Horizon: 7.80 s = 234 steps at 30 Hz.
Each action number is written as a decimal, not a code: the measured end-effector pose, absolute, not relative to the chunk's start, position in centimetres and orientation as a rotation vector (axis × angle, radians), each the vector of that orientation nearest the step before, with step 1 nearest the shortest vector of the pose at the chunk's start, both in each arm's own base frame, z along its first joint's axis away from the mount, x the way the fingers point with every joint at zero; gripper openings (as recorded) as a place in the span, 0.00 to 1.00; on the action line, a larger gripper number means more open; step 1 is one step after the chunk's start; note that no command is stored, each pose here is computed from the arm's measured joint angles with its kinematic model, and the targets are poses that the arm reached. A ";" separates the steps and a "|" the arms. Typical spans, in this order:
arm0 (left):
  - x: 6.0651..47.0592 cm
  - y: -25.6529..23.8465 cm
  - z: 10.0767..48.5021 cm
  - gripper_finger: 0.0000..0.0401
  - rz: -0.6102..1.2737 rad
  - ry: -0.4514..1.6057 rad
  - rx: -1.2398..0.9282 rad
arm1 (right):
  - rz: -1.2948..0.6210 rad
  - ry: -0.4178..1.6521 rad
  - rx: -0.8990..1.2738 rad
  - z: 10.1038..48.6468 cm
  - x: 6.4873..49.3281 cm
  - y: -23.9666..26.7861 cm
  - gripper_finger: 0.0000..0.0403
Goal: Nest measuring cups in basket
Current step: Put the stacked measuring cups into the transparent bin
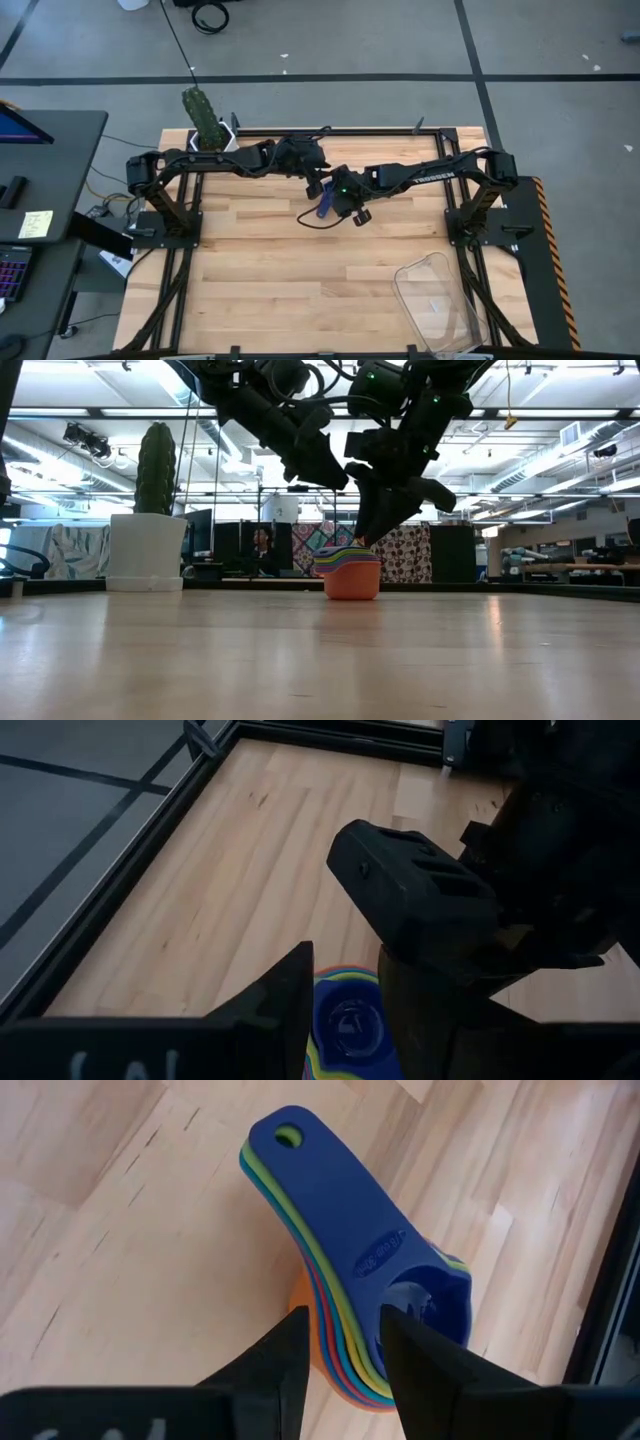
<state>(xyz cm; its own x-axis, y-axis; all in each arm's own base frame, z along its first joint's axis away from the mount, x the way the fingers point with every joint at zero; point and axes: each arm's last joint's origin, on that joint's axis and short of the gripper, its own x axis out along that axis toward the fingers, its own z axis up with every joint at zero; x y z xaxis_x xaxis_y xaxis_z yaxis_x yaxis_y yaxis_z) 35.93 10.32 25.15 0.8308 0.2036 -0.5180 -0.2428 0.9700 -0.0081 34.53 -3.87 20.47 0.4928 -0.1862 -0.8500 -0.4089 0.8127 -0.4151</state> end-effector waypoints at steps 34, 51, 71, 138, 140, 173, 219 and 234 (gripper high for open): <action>36.0 10.3 25.3 0.30 0.232 0.534 -0.075 | 0.020 1.054 -0.402 20.4 34.5 -5.4 0.32; 36.0 10.3 25.3 0.30 0.235 0.538 -0.075 | 0.041 1.048 -0.402 20.4 34.5 -5.1 0.33; 36.0 10.3 25.2 0.30 0.235 0.540 -0.075 | 0.093 1.062 -0.367 20.3 34.3 -4.7 0.34; 35.9 10.3 25.2 0.30 0.216 0.556 0.001 | 0.107 1.008 -0.493 17.9 35.1 -5.3 0.83; 35.9 10.3 25.2 0.30 0.216 0.556 0.001 | 0.104 1.010 -0.491 17.9 35.1 -5.4 0.83; 36.0 10.3 25.3 0.30 0.218 0.534 0.005 | 0.050 1.026 -0.461 16.2 35.8 -6.0 0.75; 36.1 10.4 25.4 0.30 0.203 0.531 0.068 | 0.045 1.010 -0.459 16.3 36.0 -6.0 0.52; 36.1 10.4 25.5 0.30 0.200 0.519 0.086 | 0.046 1.011 -0.459 16.3 36.0 -6.0 0.52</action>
<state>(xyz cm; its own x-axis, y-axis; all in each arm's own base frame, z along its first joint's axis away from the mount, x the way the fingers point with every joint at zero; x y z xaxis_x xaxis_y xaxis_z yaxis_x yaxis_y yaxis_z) 36.12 10.41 25.53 0.8493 0.2116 -0.4837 -0.1682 0.9769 0.1321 35.96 -6.01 16.27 0.5388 -0.1722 -0.8246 -0.2462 0.9040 -0.3496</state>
